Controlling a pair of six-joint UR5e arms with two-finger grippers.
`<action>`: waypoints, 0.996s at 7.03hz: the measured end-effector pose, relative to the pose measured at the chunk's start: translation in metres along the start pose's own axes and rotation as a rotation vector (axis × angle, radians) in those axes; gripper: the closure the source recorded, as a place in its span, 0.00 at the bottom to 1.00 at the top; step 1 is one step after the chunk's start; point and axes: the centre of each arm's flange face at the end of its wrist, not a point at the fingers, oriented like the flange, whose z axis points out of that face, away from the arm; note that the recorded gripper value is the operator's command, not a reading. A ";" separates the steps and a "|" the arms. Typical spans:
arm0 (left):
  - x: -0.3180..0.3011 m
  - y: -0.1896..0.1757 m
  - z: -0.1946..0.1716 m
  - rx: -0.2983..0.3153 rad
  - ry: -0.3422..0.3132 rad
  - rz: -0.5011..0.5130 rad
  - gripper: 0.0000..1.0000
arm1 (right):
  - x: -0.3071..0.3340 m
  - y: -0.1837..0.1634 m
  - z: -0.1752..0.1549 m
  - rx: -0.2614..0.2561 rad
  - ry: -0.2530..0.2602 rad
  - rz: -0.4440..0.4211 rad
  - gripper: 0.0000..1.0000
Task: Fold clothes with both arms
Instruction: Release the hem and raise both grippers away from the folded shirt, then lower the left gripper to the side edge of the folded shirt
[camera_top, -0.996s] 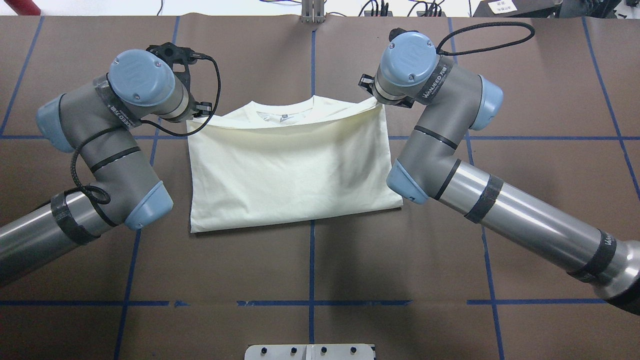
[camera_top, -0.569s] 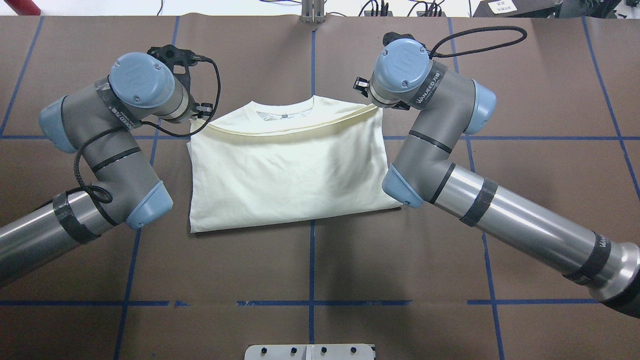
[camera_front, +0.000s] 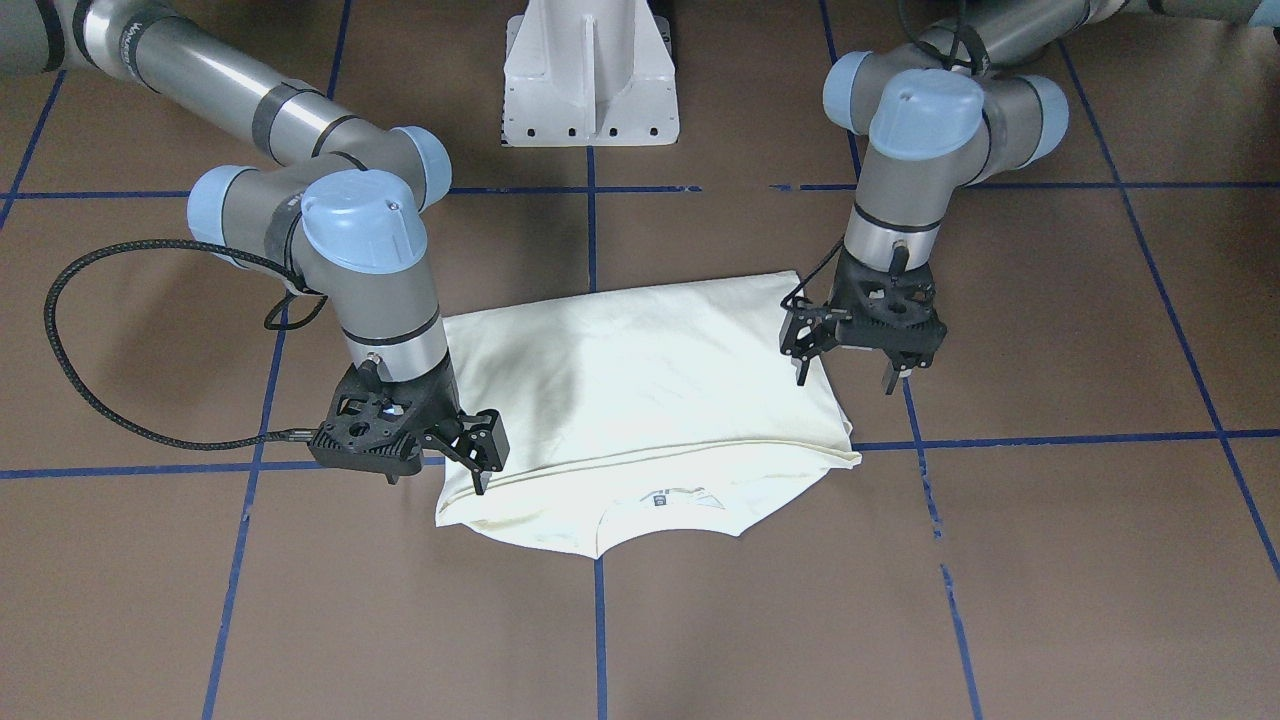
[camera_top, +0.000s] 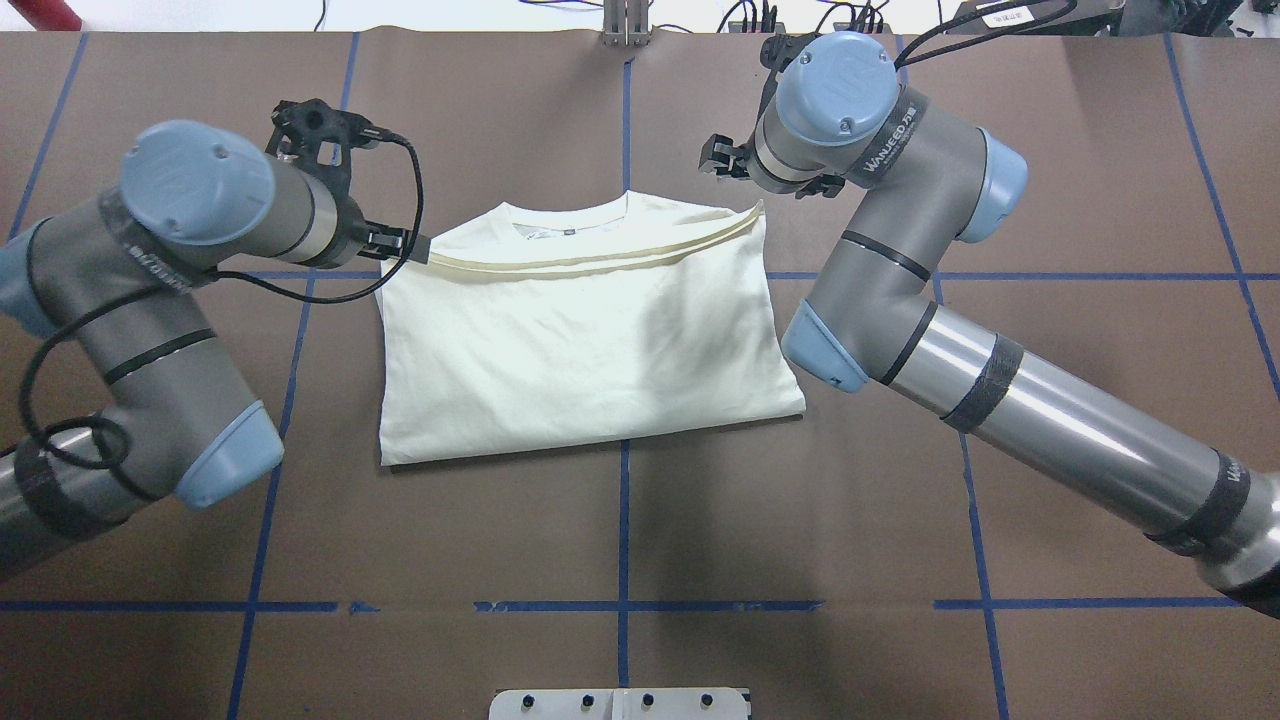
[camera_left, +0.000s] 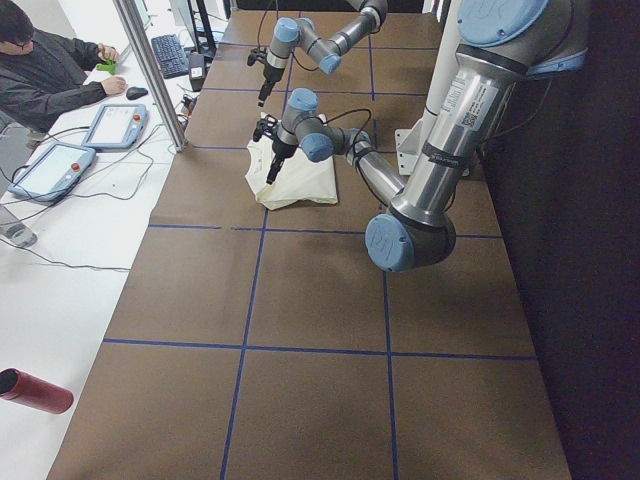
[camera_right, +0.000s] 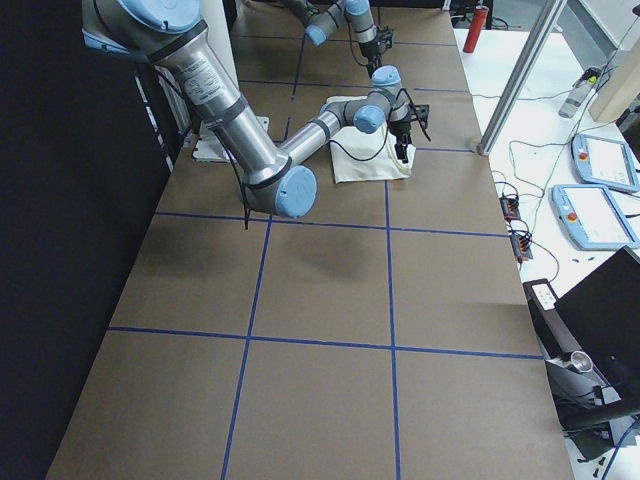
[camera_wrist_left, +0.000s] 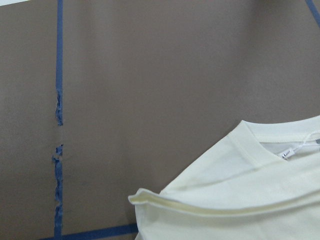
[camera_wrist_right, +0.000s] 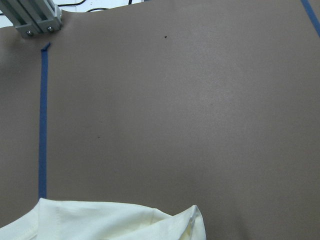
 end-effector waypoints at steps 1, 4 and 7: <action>-0.007 0.028 -0.011 -0.015 0.021 -0.028 0.40 | 0.001 0.000 -0.003 -0.003 -0.006 -0.008 0.00; -0.003 0.101 0.004 -0.059 0.052 -0.129 0.48 | 0.001 -0.001 -0.006 -0.001 -0.013 -0.013 0.00; 0.012 0.149 0.027 -0.106 0.047 -0.174 0.48 | 0.002 -0.001 -0.005 -0.001 -0.013 -0.011 0.00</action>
